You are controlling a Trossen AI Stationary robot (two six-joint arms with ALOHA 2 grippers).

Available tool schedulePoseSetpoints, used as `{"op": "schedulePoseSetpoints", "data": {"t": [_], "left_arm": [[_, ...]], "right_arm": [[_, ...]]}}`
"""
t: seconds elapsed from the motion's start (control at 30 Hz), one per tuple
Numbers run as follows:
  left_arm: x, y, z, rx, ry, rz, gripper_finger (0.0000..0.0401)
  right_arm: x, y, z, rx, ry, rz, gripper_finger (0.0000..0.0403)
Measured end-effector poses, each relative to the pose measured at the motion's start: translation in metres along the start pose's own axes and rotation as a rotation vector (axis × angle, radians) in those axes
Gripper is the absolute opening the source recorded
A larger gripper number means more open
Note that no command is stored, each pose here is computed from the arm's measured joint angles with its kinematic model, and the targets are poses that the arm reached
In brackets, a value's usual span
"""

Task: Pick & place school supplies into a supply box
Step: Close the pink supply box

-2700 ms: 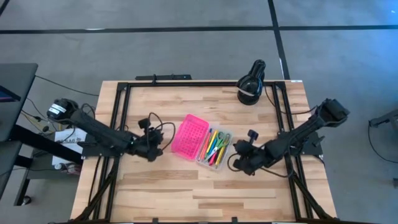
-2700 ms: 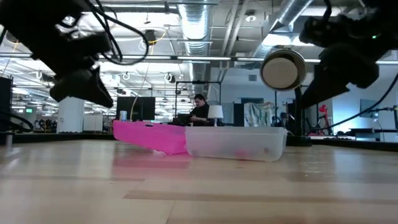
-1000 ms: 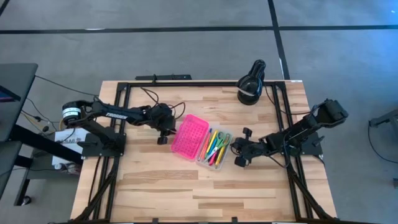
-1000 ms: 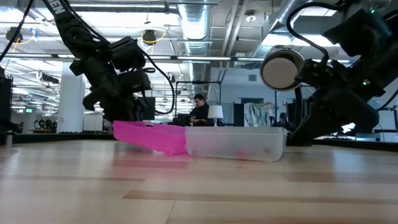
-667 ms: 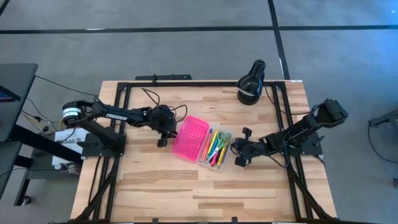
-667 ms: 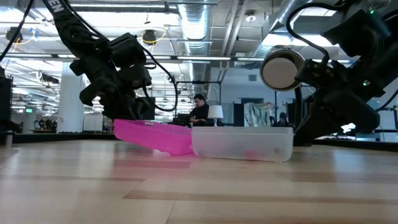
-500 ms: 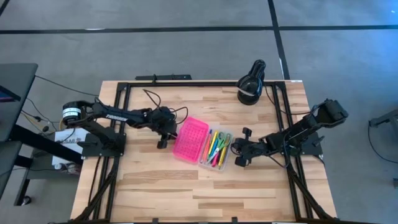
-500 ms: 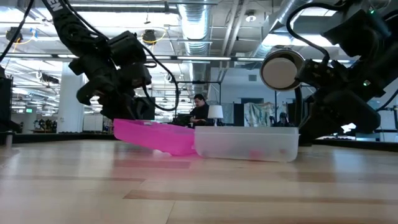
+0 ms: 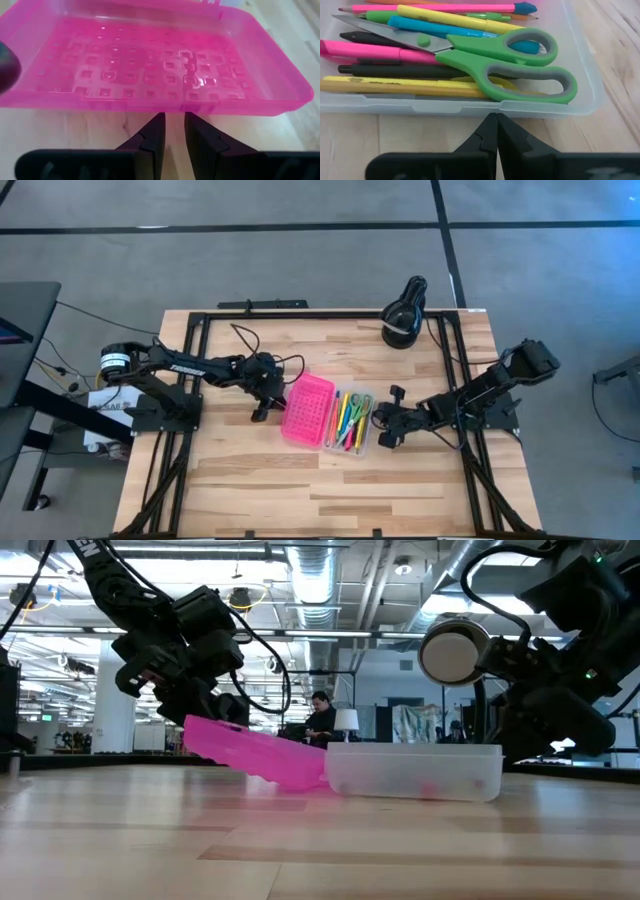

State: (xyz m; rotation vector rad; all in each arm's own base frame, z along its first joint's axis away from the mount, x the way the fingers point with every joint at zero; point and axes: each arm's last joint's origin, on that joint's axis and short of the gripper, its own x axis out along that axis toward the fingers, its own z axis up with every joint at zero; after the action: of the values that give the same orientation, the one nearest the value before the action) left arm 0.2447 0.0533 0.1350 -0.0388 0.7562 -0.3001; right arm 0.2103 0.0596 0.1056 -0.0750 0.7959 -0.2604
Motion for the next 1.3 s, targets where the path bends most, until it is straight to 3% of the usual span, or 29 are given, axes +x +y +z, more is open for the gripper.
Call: {"op": "schedulePoseSetpoints", "data": {"t": [0.77,1.3], "left_arm": [[0.004,-0.008,0.012,0.096,-0.091,-0.007,0.0066],[0.005,-0.008,0.010,0.036,-0.057,0.034,0.0066]], "right_arm": [[0.000,0.000,-0.002,-0.005,0.012,0.010,0.0000],[0.000,0.000,-0.001,0.002,0.001,0.016,0.0000]]}}
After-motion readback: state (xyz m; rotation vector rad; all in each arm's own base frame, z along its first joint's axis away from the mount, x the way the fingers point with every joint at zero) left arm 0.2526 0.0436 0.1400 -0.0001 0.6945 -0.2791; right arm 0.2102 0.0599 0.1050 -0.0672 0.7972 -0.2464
